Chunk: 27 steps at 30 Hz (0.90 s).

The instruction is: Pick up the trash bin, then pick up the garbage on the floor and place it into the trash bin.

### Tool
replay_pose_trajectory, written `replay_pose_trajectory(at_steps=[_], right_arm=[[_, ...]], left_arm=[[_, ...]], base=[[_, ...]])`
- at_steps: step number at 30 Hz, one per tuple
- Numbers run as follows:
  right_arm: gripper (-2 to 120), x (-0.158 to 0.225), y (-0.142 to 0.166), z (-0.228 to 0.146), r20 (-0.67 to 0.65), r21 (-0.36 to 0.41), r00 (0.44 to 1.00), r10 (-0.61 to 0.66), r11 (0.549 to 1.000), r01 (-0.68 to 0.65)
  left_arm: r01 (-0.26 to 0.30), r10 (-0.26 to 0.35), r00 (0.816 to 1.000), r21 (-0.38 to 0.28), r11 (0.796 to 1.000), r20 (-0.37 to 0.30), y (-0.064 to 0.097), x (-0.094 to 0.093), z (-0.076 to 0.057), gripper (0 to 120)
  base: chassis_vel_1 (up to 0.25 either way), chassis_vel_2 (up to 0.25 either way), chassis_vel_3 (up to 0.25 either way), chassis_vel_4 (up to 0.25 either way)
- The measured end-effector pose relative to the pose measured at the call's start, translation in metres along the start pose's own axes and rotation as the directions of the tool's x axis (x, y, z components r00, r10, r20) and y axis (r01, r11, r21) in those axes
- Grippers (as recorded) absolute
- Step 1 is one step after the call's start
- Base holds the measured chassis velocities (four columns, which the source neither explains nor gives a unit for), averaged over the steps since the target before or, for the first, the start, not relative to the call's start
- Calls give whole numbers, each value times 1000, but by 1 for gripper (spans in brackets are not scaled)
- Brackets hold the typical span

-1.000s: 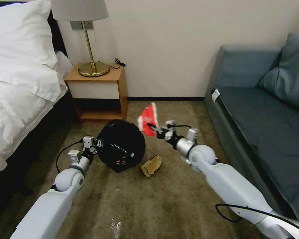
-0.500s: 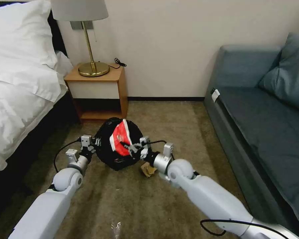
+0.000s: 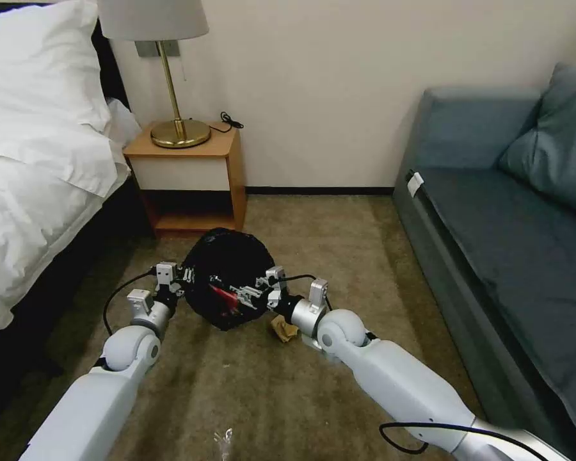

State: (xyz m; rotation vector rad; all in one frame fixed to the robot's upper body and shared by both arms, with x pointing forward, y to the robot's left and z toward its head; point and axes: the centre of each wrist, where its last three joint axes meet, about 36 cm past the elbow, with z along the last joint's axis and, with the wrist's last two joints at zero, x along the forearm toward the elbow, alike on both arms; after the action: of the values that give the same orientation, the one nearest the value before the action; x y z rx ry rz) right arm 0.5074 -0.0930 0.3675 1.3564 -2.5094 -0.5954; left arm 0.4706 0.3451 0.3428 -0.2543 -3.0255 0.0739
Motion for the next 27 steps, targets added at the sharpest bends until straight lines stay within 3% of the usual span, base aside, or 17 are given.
replay_pose_trajectory(at_steps=[2, 3, 9, 14, 15, 18, 27], right_arm=[[77, -1, -3, -3, 12, -1, 1000, 12, 1000, -12], [85, -2, -14, -12, 38, 1, 997, 63, 998, -63], [99, 6, -56, -14, 13, 32, 967, 254, 967, -254], [100, 20, -78, 3, -58, 56, 910, 410, 912, -407], [100, 22, -84, 15, -100, 67, 877, 470, 882, -466], [100, 22, -90, 31, -141, 92, 843, 520, 854, -511], [100, 26, -94, 77, -235, 158, 789, 568, 823, -546]], left_arm=[[4, -4, 1000, -1, 1000, -1, 2, 2, 1, 4], [13, -13, 1000, -3, 1000, -5, 5, 5, 2, 4], [34, -34, 999, -10, 999, -1, 13, 10, 4, 4], [34, -34, 999, -11, 999, -3, 14, 7, 5, 4], [34, -34, 999, -11, 999, 0, 15, 6, 4, 4], [35, -35, 999, -13, 999, 2, 16, 6, 2, 4], [47, -46, 999, -17, 999, 6, 25, 7, -4, 4]], base=[[0, 0, 0, 0], [0, 0, 0, 0], [0, 0, 0, 0], [0, 0, 0, 0], [0, 0, 0, 0], [0, 0, 0, 0], [0, 0, 0, 0]])
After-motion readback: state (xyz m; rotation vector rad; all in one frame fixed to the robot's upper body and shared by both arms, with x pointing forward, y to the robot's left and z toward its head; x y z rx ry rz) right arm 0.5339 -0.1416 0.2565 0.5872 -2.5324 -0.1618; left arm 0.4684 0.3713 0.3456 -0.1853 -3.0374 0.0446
